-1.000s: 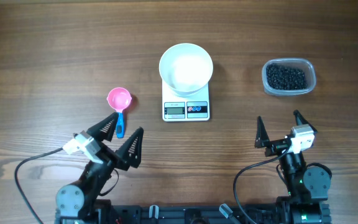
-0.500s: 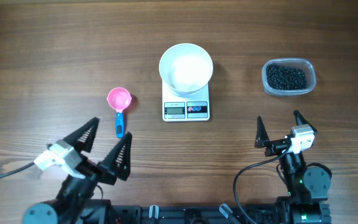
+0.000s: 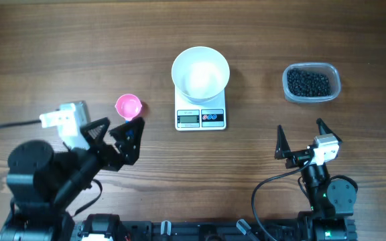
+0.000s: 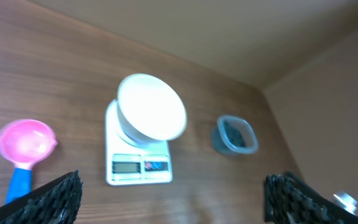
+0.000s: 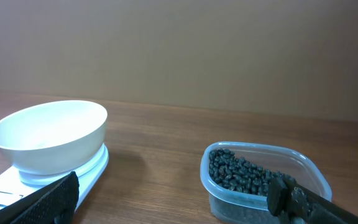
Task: Scoop item into bowl and weigh 150g on scale
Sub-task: 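Raise the left gripper and move it toward the pink measuring cup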
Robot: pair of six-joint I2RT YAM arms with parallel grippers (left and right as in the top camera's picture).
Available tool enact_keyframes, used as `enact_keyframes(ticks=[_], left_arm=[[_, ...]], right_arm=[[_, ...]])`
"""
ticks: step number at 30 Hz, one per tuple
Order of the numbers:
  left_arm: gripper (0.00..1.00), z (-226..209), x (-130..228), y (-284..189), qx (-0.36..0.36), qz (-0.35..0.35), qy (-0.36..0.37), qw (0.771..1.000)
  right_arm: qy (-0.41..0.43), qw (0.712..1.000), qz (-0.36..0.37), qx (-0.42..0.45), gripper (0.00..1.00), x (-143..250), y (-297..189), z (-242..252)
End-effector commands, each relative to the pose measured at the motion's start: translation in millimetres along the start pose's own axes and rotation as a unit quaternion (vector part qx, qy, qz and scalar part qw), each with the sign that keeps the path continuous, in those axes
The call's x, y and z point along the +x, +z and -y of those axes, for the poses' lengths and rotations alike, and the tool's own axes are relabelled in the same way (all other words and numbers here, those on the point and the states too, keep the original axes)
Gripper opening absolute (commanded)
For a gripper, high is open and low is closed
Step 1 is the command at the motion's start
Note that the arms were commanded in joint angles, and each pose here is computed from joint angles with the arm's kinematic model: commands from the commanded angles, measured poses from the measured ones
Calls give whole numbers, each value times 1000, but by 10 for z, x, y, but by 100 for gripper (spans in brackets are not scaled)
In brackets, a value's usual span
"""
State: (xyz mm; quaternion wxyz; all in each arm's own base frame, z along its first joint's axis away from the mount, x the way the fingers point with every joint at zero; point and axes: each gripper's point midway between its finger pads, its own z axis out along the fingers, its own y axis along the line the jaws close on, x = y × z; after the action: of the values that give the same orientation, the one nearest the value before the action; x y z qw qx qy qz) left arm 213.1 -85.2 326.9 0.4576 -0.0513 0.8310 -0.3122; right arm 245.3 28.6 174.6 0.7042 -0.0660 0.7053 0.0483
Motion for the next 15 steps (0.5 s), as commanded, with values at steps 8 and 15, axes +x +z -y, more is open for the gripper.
enact_keyframes(ticks=[8, 15], left_arm=[[100, 35, 118, -2, 12, -36, 7, 999], [100, -135, 114, -6, -35, -29, 2, 999]], right_arm=[[-5, 1000, 4, -5, 100, -14, -2, -21], [-5, 1000, 4, -5, 100, -14, -2, -21]])
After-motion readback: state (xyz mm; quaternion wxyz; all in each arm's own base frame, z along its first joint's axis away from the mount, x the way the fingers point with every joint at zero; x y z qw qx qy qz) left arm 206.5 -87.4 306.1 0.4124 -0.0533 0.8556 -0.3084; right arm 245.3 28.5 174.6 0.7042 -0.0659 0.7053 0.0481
